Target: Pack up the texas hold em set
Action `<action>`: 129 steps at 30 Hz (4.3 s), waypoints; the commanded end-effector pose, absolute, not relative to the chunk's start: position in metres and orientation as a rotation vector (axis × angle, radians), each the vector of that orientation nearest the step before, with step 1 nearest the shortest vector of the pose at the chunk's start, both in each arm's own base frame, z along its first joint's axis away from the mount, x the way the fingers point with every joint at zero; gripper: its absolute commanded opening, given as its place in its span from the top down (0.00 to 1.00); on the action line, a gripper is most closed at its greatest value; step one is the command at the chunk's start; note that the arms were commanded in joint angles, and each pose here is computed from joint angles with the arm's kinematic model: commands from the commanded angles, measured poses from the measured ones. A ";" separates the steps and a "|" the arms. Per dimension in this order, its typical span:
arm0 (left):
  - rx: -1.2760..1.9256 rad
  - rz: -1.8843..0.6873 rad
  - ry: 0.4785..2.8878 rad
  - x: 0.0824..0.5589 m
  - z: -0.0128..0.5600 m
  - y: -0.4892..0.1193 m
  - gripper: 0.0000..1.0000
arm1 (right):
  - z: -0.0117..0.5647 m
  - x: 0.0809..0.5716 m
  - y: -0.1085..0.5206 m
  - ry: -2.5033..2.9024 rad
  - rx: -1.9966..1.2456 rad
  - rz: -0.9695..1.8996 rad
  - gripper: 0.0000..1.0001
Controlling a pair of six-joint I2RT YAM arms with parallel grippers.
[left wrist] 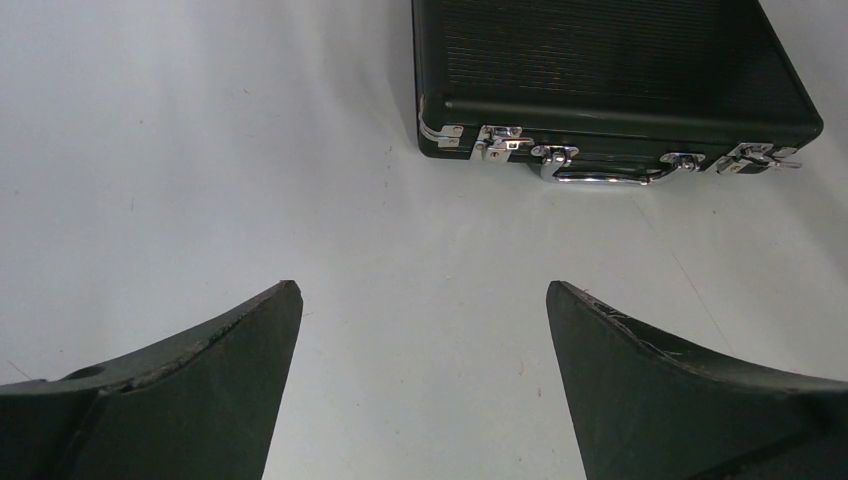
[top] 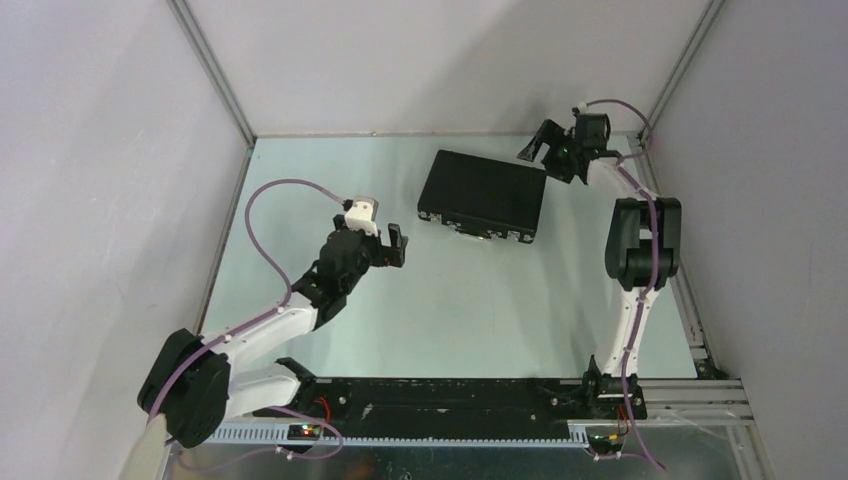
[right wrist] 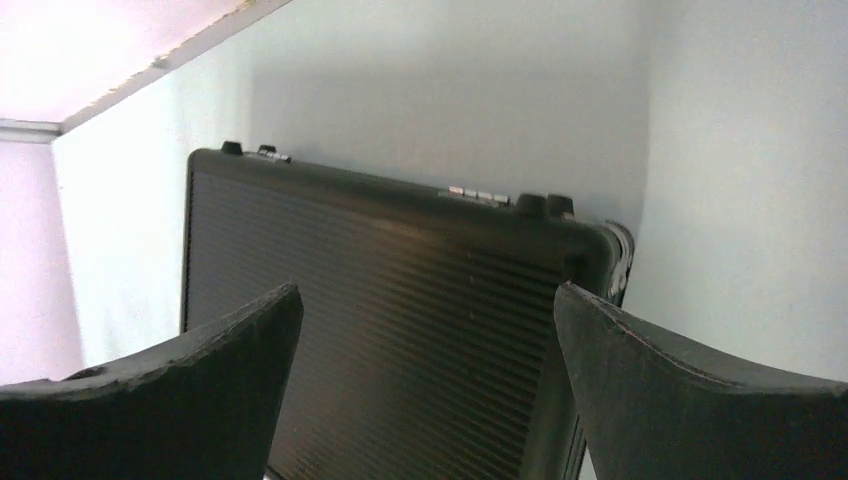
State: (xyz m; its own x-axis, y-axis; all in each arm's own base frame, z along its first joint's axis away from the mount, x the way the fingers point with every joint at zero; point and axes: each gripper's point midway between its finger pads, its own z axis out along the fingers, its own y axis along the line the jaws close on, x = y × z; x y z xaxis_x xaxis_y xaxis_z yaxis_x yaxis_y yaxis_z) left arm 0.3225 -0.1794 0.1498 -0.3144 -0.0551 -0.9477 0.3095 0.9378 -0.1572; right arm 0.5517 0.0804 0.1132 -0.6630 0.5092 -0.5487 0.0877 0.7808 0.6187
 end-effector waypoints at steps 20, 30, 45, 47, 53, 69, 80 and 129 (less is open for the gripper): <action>0.153 -0.373 1.818 0.330 0.159 -0.179 0.00 | 0.100 0.591 0.094 2.382 0.130 0.093 0.01; 0.161 -0.369 1.826 0.330 0.157 -0.179 0.00 | 0.074 0.624 0.142 2.391 -0.038 0.343 0.01; 0.234 -0.441 1.833 0.326 0.158 -0.195 0.03 | 0.055 0.499 0.196 2.562 -0.248 0.719 0.17; 0.243 -0.455 1.833 0.325 0.158 -0.197 0.04 | 0.054 0.482 0.198 2.563 -0.246 0.727 0.18; 0.274 -0.494 1.826 0.322 0.160 -0.204 0.05 | 0.068 0.465 0.193 2.602 -0.254 0.515 0.13; 0.339 -0.565 1.821 0.316 0.162 -0.219 0.04 | 0.143 0.410 0.225 2.423 -0.448 0.201 0.60; 0.550 -0.640 1.789 0.296 0.163 -0.259 0.03 | 0.040 0.354 0.235 2.716 -0.492 0.241 1.00; 0.484 -0.975 2.219 0.273 0.038 -0.385 1.00 | 0.045 0.315 0.219 2.742 -0.329 0.449 1.00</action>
State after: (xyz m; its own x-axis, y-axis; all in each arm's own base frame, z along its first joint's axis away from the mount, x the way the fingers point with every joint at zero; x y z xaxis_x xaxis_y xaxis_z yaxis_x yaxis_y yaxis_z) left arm 0.2782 -0.3925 0.0697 -0.6747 0.0644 -0.7353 0.6072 0.6148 -0.5033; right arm 0.3450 0.2357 0.0797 -0.8579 -0.1349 -0.4958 -0.3158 0.8996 0.3016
